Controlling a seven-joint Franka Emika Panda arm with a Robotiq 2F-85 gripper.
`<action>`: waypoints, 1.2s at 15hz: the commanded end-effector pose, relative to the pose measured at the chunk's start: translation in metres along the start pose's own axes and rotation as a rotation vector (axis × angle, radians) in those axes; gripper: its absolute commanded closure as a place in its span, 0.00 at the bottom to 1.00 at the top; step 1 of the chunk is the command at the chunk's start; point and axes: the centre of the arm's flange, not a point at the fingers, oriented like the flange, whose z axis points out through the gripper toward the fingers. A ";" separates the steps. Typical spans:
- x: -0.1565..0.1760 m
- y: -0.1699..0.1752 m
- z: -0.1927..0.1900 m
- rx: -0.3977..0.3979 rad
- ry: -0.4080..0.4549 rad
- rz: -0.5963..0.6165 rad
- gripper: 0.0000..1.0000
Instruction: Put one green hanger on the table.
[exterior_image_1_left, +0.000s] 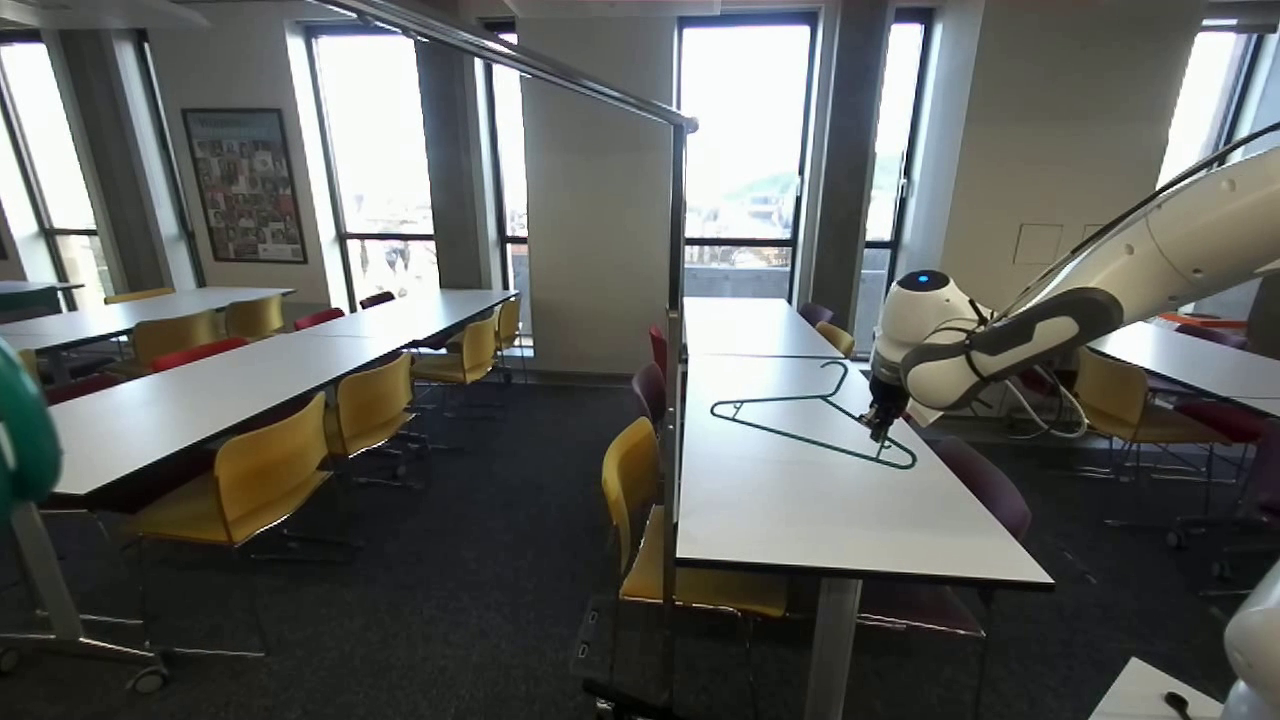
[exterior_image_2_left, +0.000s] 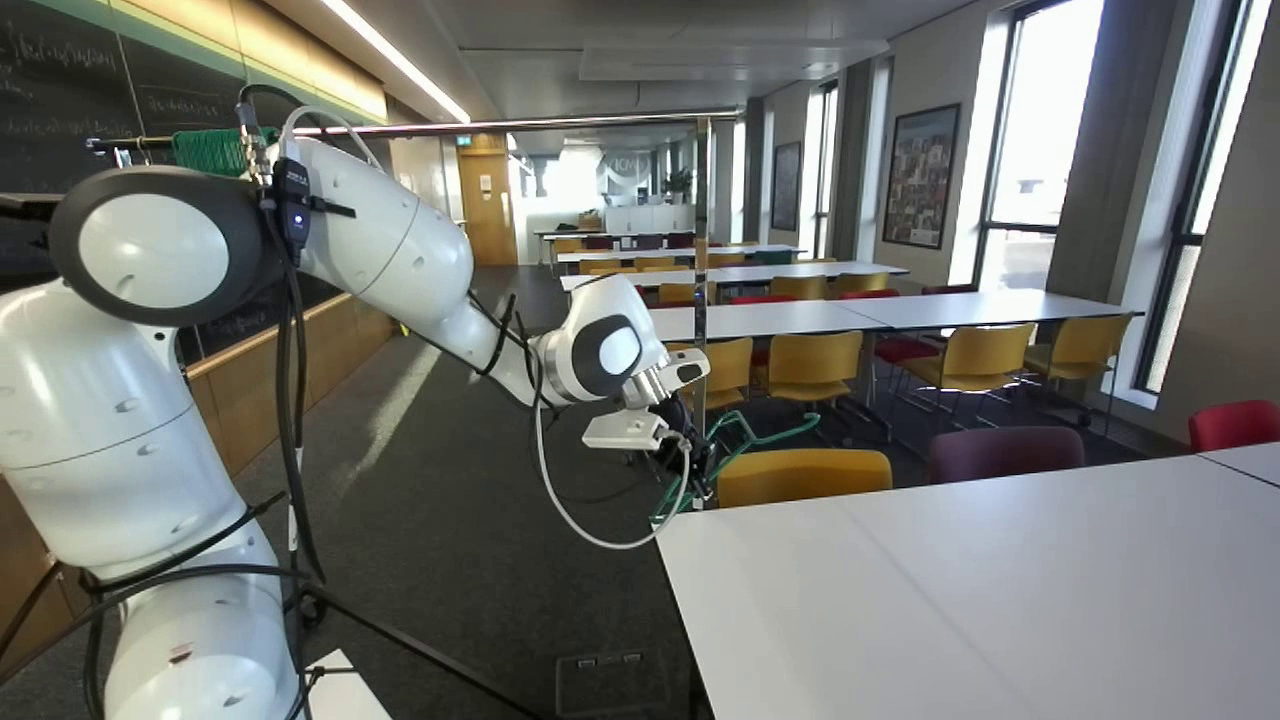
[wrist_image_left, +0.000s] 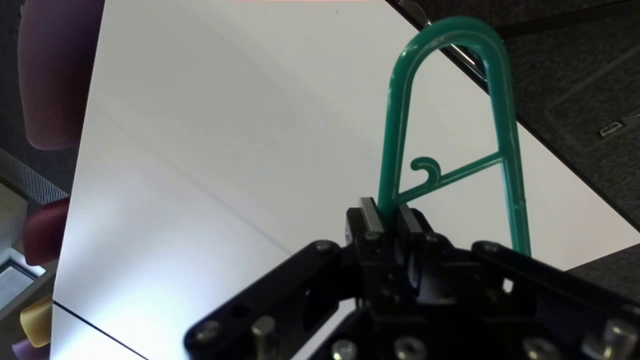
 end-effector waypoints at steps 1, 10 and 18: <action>0.016 0.008 0.000 -0.007 -0.001 0.035 0.97; 0.022 0.016 -0.004 0.003 0.006 0.055 0.97; 0.015 0.013 0.001 0.002 0.013 0.032 0.90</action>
